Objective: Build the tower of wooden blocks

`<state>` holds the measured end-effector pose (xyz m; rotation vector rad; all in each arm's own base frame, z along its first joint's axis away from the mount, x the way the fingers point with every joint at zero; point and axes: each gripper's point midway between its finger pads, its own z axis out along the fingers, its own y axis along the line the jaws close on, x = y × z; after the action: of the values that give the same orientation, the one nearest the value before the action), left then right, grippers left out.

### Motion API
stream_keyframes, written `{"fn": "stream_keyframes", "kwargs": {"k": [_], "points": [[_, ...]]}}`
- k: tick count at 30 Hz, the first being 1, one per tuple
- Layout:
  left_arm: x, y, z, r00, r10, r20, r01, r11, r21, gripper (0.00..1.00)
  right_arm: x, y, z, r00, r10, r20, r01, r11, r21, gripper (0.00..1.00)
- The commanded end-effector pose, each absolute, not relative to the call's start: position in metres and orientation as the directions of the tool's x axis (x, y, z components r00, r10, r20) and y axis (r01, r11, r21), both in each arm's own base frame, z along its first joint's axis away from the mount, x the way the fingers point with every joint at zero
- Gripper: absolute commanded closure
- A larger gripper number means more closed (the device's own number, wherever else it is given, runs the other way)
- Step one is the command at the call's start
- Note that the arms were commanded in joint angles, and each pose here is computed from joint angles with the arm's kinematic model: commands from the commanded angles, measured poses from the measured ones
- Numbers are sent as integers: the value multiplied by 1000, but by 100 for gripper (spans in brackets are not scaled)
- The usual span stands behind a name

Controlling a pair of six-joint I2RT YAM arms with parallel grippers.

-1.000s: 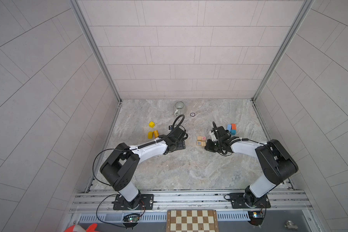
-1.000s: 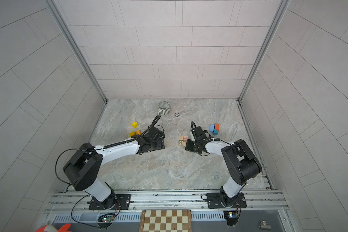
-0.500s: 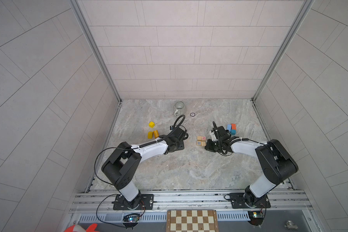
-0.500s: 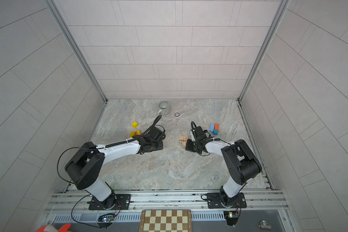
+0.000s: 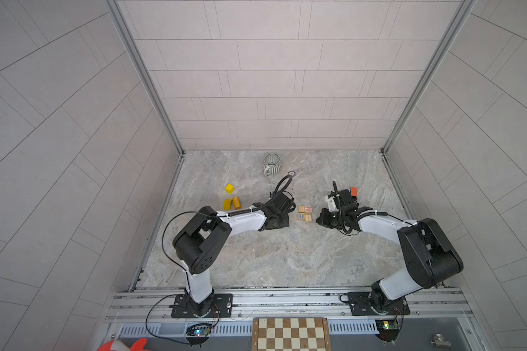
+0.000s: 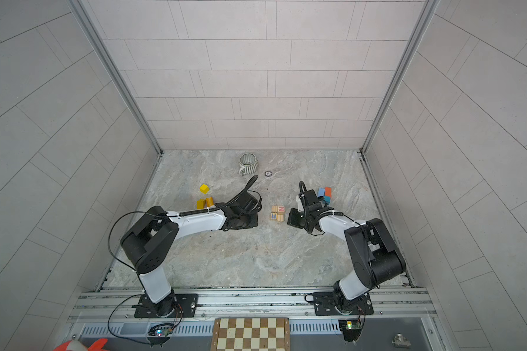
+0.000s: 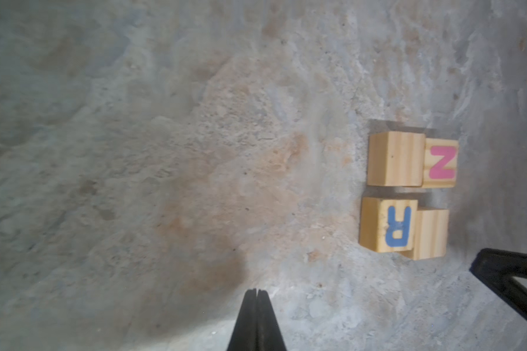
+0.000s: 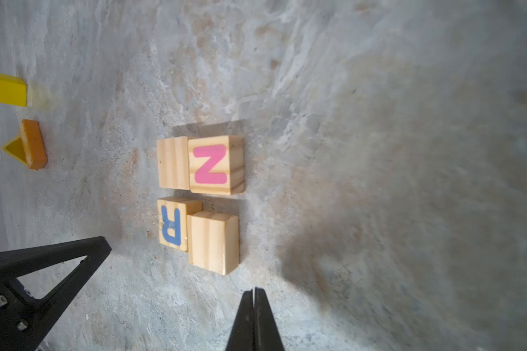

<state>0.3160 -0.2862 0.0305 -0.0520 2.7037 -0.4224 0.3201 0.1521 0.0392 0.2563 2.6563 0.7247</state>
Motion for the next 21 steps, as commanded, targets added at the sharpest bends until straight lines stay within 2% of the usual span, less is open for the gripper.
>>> {"fn": "stream_keyframes", "kwargs": {"k": [1,21], "points": [[321,-298,30,-922,-97,-376,26,951,-307,100,321,150,37,-915,272,-299,76,842,534,100],[336,-334,19,-931,-84,-355,43,942,-334,100,329,158,20,-924,278,-261,85,818,569,100]]}}
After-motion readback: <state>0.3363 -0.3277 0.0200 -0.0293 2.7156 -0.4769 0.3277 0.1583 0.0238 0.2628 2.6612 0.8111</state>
